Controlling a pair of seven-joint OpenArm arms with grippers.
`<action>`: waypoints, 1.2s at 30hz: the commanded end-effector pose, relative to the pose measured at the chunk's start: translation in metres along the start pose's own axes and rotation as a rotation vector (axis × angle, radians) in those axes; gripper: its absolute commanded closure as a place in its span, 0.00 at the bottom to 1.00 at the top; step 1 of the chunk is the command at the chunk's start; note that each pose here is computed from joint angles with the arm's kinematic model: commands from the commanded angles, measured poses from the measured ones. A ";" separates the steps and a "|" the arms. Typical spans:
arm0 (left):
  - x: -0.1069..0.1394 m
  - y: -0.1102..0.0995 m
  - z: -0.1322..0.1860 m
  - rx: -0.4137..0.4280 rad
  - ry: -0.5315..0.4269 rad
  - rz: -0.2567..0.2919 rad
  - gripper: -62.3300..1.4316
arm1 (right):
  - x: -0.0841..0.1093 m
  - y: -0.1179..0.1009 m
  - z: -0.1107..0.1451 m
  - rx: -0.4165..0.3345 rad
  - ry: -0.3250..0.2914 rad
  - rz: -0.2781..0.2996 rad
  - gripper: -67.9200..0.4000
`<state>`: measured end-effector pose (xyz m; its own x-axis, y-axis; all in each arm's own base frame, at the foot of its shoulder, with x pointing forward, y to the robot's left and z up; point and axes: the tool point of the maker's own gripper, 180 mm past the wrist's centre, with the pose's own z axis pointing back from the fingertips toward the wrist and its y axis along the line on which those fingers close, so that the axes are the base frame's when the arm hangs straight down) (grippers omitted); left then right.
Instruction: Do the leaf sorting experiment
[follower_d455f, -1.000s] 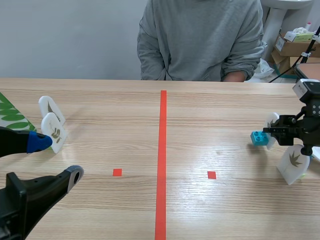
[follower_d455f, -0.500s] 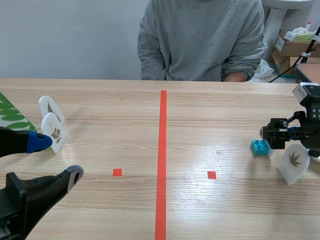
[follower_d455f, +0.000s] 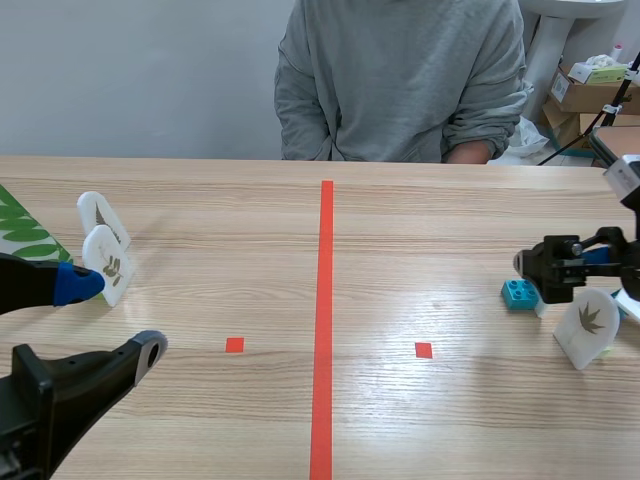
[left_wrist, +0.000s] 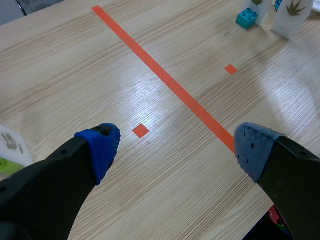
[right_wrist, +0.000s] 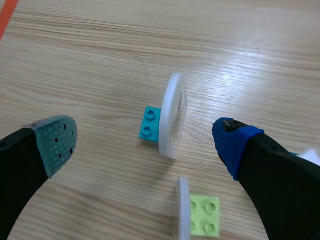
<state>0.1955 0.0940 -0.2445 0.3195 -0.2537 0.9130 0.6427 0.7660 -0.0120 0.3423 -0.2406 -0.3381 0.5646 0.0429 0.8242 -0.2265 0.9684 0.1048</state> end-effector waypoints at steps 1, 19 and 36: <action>0.003 -0.001 0.000 0.001 -0.017 0.015 0.20 | 0.023 -0.013 0.022 -0.027 -0.052 0.076 0.19; 0.008 -0.002 0.000 -0.008 -0.048 0.042 0.20 | 0.059 0.083 0.130 0.234 -0.181 0.326 0.19; 0.019 -0.002 0.001 -0.012 -0.105 0.052 0.20 | 0.045 0.096 0.133 0.295 -0.144 0.221 0.19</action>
<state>0.1987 0.0891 -0.2303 0.2881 -0.1687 0.9426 0.6379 0.7679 -0.0576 0.2383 -0.1804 -0.2214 0.3835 0.1952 0.9027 -0.5509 0.8329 0.0539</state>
